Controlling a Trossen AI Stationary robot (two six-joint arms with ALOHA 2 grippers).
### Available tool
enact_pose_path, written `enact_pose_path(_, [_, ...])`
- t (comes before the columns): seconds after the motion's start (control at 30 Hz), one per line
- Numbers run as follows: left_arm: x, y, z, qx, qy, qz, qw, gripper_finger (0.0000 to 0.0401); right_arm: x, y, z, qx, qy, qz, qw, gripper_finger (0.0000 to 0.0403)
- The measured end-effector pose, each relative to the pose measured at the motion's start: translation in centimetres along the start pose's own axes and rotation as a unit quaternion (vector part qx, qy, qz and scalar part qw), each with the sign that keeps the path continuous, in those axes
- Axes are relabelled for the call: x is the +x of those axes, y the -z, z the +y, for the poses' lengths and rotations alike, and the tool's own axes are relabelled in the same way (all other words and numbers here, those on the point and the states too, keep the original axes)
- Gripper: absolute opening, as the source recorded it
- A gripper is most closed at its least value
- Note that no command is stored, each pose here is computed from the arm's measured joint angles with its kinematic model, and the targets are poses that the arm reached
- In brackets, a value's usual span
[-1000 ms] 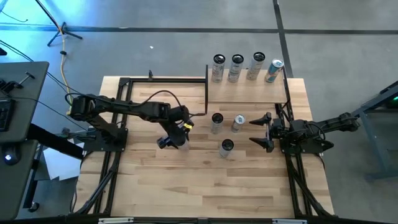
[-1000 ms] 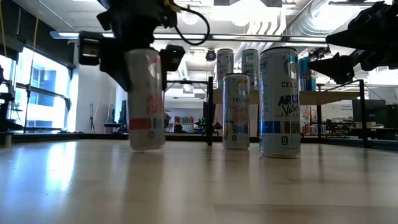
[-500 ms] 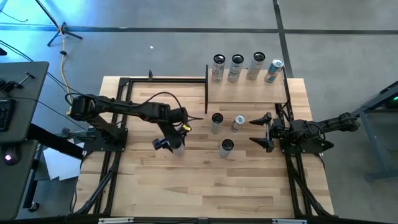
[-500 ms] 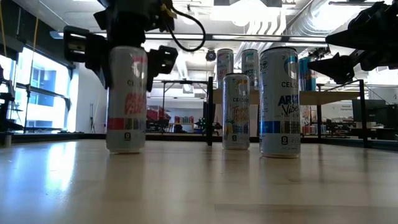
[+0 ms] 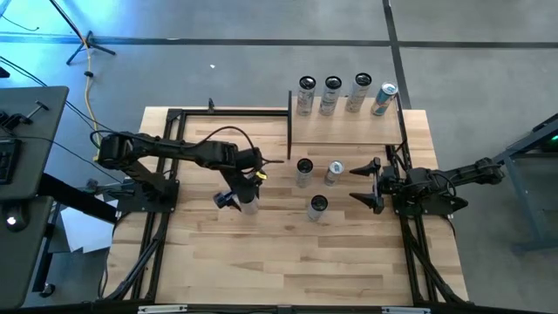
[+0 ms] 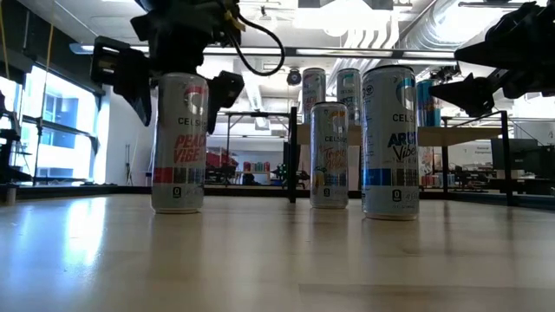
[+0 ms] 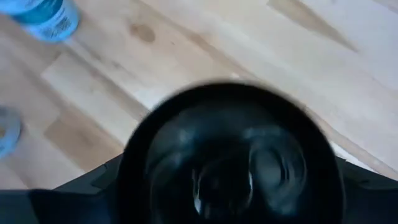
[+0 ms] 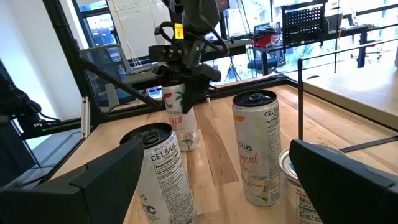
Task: Place canned beverage on shelf
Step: Move the white pink soda can to the center of the table
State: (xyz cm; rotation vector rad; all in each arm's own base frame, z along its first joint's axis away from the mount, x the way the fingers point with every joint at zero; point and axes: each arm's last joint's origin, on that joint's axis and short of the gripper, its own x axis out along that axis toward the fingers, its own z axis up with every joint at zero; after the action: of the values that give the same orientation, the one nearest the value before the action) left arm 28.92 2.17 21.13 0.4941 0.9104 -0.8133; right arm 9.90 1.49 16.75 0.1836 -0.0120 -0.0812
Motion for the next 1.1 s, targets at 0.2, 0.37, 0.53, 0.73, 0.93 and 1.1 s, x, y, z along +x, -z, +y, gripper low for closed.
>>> enact_pose_path(0.2, [-3.1, -0.3, -0.7, -0.025, -0.051, -0.011, 0.998, 0.0328, 0.0, 0.0, 0.0, 0.0, 0.0, 0.0, 1.0, 0.0389])
enact_pose_path(0.37, [-6.6, -1.2, -2.2, -0.069, -0.126, -0.029, 0.989, 0.0328, 0.0, 0.0, 0.0, 0.0, 0.0, 0.0, 1.0, 0.0389])
enact_pose_path(0.53, [-9.0, -2.3, -4.2, -0.19, -0.214, -0.041, 0.957, 0.0328, 0.0, 0.0, 0.0, 0.0, 0.0, 0.0, 1.0, 0.0389])
enact_pose_path(0.73, [-8.8, -4.9, -6.0, -0.331, -0.272, -0.091, 0.899, 0.0328, 0.0, 0.0, 0.0, 0.0, 0.0, 0.0, 1.0, 0.0389])
enact_pose_path(0.93, [-6.4, -6.4, -6.7, -0.405, -0.318, -0.077, 0.854, 0.0328, 0.0, 0.0, 0.0, 0.0, 0.001, 0.0, 1.0, 0.0389])
enact_pose_path(1.1, [-5.9, -7.7, -6.1, -0.478, -0.309, -0.042, 0.821, 0.0328, 0.0, 0.0, 0.0, 0.0, 0.001, 0.0, 1.0, 0.0389])
